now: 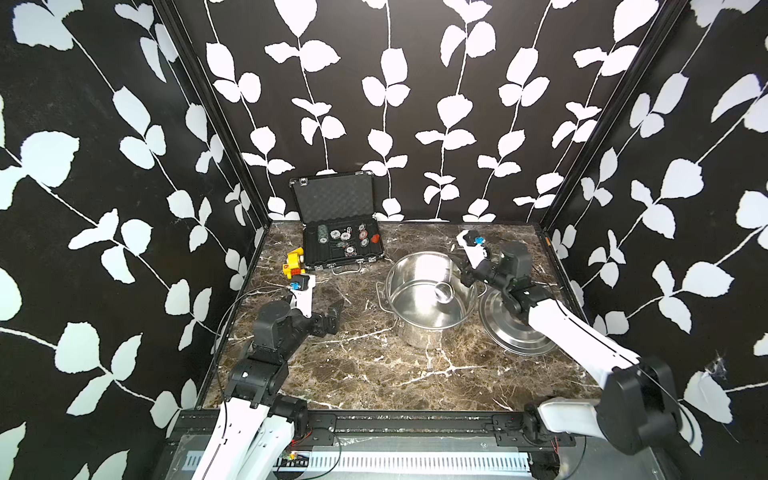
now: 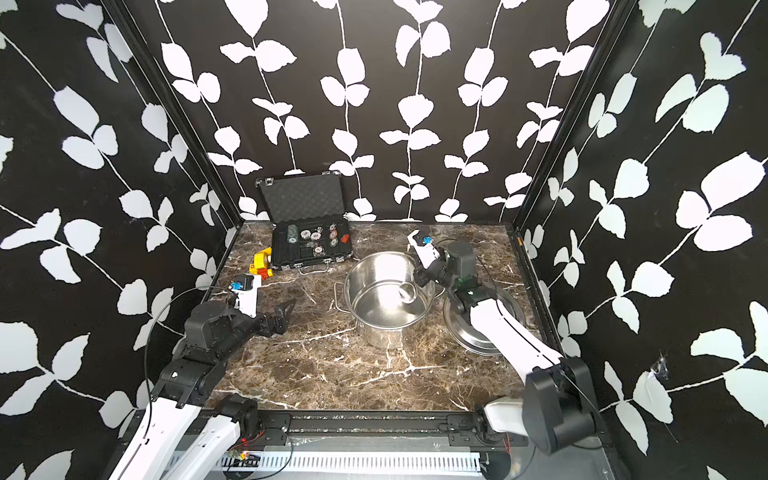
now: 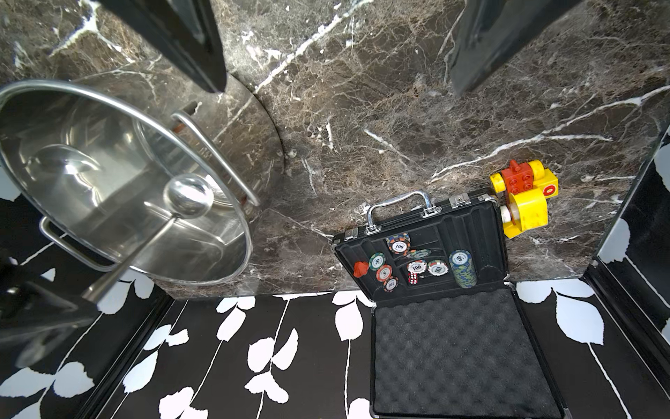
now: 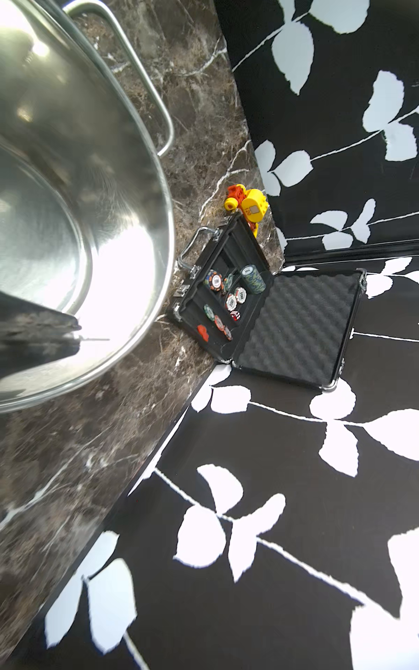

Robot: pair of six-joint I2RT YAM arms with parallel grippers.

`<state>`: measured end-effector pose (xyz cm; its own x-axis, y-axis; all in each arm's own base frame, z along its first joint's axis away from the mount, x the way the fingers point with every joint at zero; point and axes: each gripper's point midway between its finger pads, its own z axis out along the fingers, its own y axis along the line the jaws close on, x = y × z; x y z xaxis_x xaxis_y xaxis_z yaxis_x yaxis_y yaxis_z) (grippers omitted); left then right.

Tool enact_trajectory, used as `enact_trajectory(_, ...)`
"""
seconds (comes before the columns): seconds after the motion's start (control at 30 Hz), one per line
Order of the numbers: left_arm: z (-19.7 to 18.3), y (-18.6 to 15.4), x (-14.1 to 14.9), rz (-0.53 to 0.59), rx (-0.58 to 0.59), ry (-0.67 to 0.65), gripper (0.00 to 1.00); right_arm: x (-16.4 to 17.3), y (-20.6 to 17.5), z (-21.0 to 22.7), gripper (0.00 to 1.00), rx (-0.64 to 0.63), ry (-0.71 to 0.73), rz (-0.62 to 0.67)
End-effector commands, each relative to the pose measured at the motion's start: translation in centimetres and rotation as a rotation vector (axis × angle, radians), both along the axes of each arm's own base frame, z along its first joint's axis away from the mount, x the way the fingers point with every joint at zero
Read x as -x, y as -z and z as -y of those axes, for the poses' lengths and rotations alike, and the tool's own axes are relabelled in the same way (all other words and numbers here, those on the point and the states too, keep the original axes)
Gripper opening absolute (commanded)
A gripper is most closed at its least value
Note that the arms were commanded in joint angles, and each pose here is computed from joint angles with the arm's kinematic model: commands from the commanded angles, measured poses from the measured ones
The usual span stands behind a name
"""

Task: Stir the soup with a spoon
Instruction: Stir the soup in the pan with a stick.

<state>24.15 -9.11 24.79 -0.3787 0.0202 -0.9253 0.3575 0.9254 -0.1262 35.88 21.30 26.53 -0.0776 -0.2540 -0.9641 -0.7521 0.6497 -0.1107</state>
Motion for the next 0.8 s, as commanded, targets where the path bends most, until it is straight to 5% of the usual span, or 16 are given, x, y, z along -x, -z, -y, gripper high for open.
enact_trajectory(0.0,0.2,-0.1,0.0,0.015,0.007,0.007,0.99,2.2,1.1,0.3,0.00,0.008,-0.024,-0.049)
enact_trajectory(0.43,0.1,0.0,-0.1,0.009,0.004,0.005,0.99,10.5,1.6,-3.0,0.00,0.007,-0.193,-0.052)
enact_trajectory(0.77,-0.1,-0.2,0.0,0.019,0.003,-0.008,0.99,10.6,-1.6,-11.2,0.00,-0.024,-0.411,0.018)
